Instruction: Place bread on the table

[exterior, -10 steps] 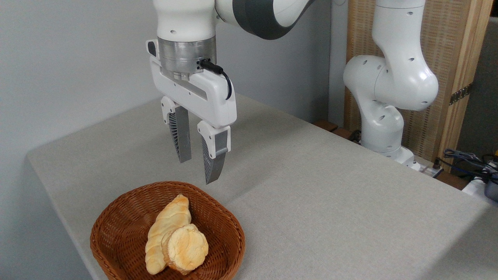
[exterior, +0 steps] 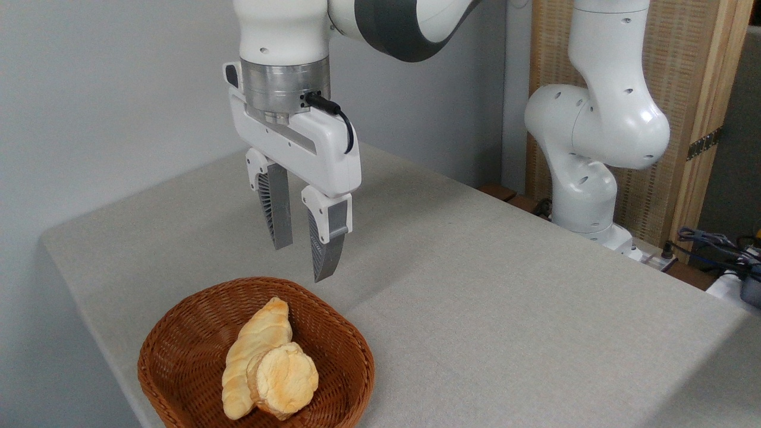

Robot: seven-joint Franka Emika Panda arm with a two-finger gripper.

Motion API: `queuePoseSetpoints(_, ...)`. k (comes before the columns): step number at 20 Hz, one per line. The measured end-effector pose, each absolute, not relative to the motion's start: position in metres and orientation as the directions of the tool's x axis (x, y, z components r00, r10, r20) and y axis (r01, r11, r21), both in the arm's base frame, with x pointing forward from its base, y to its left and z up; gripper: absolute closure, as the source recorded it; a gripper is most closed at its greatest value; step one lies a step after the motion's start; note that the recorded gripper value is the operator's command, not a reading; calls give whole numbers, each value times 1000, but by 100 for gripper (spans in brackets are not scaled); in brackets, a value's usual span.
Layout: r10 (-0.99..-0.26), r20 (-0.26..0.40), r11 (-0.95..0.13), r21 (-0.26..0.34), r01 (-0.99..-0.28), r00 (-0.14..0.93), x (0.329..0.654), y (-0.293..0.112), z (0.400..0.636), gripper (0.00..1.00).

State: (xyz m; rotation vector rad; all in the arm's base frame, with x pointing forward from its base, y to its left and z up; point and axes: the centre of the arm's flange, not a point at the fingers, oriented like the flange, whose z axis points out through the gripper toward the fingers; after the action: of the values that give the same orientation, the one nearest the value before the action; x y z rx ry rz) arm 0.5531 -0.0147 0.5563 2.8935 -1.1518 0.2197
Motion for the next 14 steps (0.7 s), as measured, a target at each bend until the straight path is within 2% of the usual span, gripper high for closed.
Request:
queuePoseSetpoints(10, -682, 134, -728, -31, -685, 719, 557, -14, 550, 0)
queuePoseSetpoints(14, -661, 164, -748, -71, -659, 732, 576, 2, 533, 0)
